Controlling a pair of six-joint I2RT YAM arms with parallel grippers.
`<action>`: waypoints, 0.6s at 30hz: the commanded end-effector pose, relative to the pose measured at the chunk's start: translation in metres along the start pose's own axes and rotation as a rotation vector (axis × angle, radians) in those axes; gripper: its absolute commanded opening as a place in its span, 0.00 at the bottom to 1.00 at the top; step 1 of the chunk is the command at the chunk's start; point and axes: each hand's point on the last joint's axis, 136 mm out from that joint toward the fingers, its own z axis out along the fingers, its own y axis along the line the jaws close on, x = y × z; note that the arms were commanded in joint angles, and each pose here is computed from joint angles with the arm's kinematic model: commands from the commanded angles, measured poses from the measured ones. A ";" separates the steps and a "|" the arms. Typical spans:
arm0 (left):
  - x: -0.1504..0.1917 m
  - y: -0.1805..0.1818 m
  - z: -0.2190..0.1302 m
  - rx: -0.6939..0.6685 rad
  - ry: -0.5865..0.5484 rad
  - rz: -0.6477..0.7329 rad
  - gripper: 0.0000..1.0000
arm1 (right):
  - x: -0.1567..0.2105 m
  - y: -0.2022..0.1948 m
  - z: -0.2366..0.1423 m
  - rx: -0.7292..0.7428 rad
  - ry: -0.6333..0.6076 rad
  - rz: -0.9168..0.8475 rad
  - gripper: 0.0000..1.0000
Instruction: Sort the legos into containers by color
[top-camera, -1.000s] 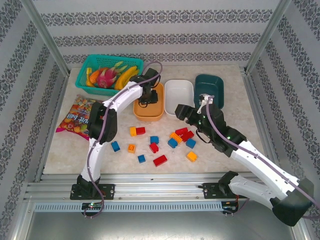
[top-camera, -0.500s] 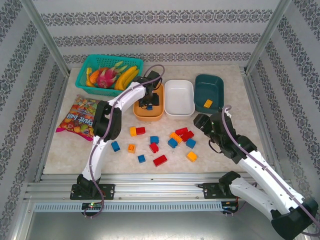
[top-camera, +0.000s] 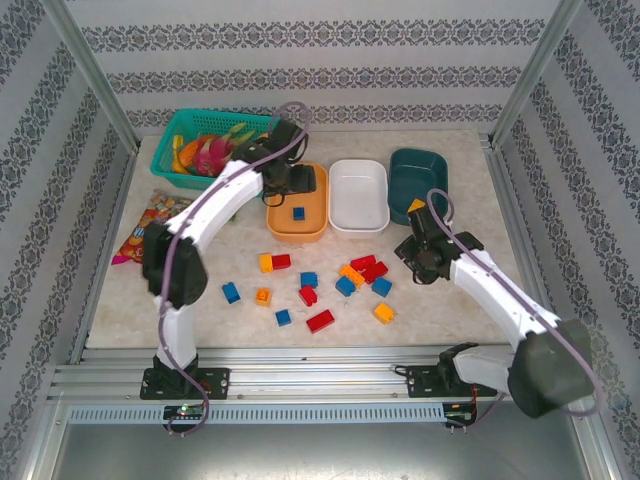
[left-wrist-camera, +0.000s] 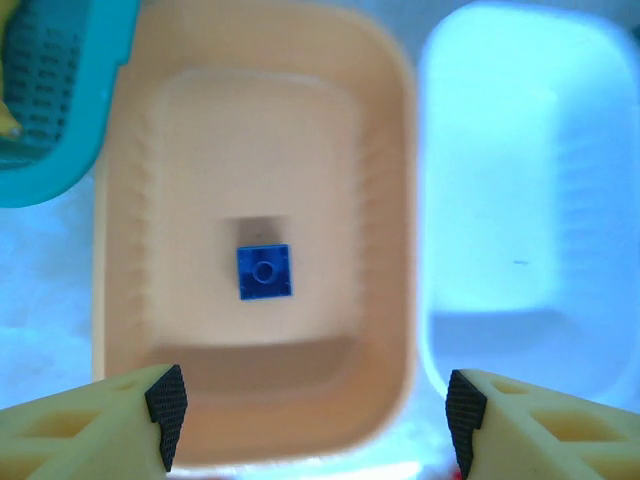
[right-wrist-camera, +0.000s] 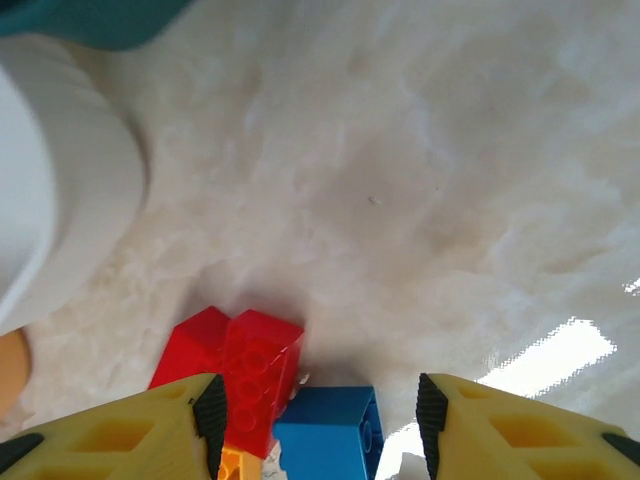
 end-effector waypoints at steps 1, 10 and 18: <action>0.016 -0.020 -0.035 0.133 -0.050 0.038 0.72 | 0.003 0.020 0.010 -0.022 0.067 0.027 0.56; 0.095 0.006 -0.101 0.268 -0.094 0.021 0.73 | 0.016 0.032 0.048 0.044 0.139 0.046 0.55; 0.126 0.036 -0.133 0.253 -0.112 -0.017 0.73 | 0.024 0.038 0.071 0.104 0.162 0.050 0.55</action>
